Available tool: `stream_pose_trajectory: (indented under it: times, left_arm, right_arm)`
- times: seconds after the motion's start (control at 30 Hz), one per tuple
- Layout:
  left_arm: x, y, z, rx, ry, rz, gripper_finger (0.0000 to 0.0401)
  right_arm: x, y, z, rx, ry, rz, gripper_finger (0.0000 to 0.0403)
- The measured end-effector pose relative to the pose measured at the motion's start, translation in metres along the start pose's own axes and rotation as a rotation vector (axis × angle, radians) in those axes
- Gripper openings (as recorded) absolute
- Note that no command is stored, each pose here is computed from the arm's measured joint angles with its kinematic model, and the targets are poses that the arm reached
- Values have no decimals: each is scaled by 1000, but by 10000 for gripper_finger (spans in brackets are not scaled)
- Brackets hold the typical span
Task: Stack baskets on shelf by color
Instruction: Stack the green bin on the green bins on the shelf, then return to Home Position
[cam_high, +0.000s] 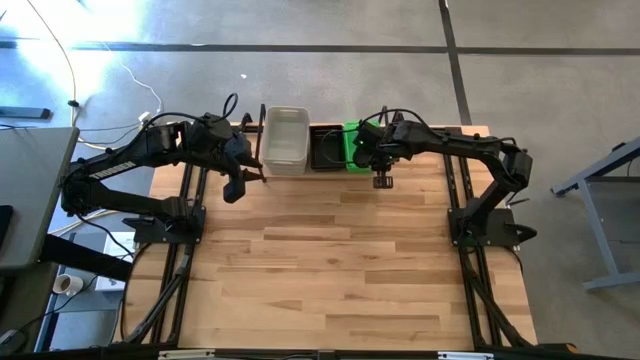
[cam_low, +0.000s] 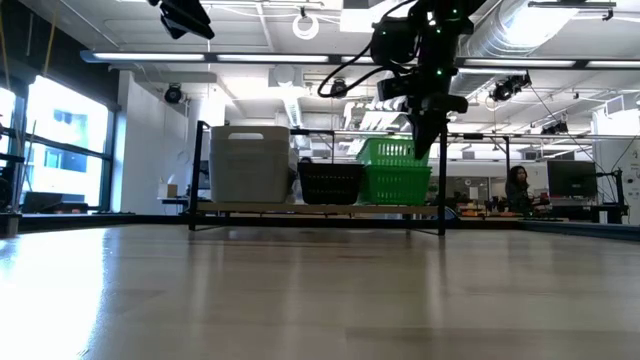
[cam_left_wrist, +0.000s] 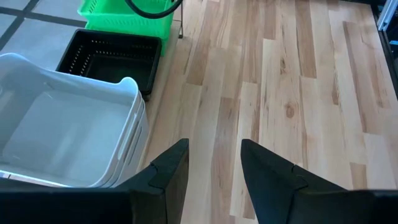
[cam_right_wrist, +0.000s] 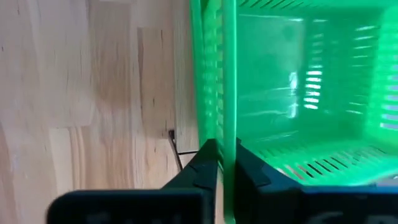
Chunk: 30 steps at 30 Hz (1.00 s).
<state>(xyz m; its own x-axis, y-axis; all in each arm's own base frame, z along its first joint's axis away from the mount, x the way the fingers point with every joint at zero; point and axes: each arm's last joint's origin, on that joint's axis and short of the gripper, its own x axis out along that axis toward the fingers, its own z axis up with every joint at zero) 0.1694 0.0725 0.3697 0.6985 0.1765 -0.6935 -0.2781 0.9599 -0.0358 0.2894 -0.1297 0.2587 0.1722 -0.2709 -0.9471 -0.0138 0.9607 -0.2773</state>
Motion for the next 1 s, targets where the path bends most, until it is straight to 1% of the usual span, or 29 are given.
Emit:
stream_pose_trajectory:
  times: [0.07,0.27,0.4,0.57,0.67,0.8,0.9,1.0]
  left_arm:
    - [0,0,0,-1,0,0,135]
    - [0,0,0,-18,0,0,135]
    - [0,0,0,-18,0,0,135]
    - [0,0,0,-23,0,0,135]
    - [0,0,0,-47,0,-1,135]
    - [0,-1,-1,-58,-4,-14,135]
    - [1,-5,-5,-69,-37,-27,135]
    - [4,-9,-14,-74,-104,-40,135]
  right_arm:
    - [0,0,0,20,0,0,31]
    - [0,0,0,36,1,-1,101]
    - [-2,0,-1,69,0,-1,128]
    - [-21,-4,0,139,-34,-13,135]
    - [-35,-7,1,186,-67,-24,134]
    - [-50,-8,-1,286,-124,2,134]
    - [-59,-5,-4,351,-166,44,134]
    - [-65,2,-6,399,-235,53,134]
